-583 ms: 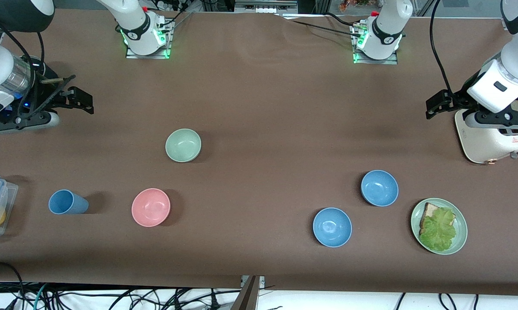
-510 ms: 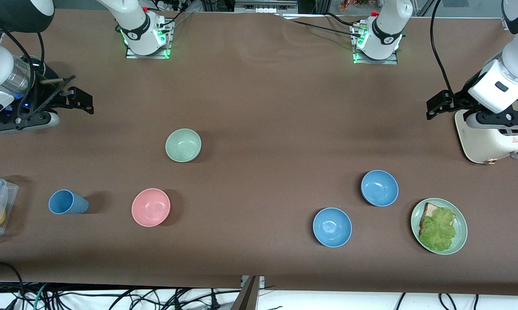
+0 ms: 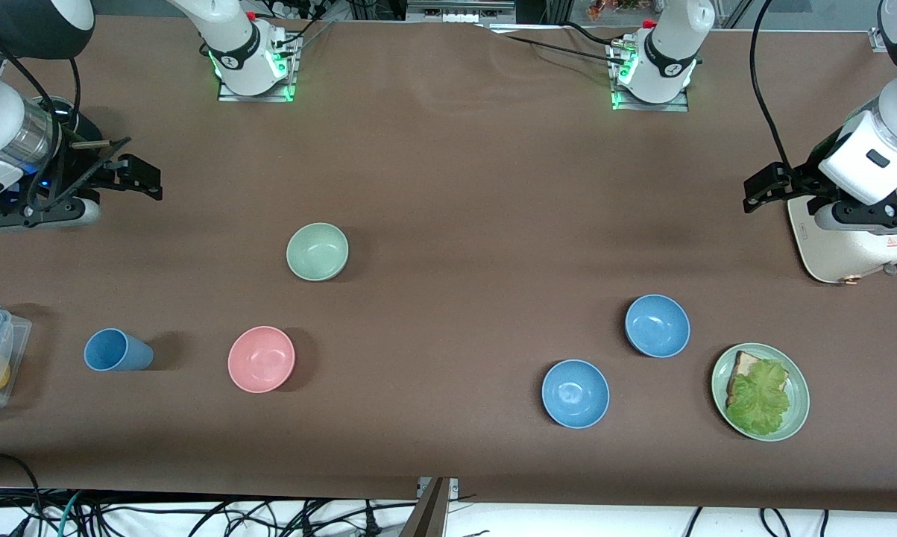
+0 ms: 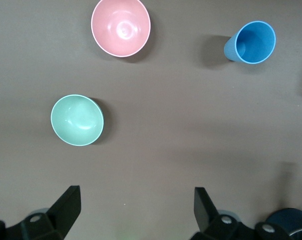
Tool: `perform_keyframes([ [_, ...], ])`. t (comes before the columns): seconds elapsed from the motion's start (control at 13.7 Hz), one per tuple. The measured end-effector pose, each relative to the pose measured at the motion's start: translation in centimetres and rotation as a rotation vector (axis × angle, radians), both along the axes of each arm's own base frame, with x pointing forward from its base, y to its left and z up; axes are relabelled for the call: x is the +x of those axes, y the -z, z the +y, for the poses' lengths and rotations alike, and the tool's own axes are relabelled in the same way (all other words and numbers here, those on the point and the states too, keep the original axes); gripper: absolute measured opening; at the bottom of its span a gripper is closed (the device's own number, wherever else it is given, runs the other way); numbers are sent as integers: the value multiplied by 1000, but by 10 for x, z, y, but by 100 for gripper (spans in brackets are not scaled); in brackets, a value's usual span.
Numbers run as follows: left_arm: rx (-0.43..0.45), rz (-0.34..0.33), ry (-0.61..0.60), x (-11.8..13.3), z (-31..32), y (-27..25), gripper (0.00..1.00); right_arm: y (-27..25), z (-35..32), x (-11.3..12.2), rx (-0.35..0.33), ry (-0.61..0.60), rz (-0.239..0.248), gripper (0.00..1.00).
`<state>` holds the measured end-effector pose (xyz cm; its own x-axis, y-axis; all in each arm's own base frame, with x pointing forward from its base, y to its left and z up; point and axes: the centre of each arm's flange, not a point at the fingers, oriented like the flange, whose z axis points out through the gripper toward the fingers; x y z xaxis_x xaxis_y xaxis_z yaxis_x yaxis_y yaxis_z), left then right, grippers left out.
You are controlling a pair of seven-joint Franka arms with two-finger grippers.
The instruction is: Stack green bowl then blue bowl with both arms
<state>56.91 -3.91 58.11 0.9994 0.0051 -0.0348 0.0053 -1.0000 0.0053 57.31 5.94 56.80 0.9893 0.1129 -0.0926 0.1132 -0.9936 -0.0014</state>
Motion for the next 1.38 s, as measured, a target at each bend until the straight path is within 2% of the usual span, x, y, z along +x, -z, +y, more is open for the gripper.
perform_keyframes([
  [1.38, 1, 17, -2, -2, 1, 0, 100, 1, -6, 1, -1, 13, 1, 100],
])
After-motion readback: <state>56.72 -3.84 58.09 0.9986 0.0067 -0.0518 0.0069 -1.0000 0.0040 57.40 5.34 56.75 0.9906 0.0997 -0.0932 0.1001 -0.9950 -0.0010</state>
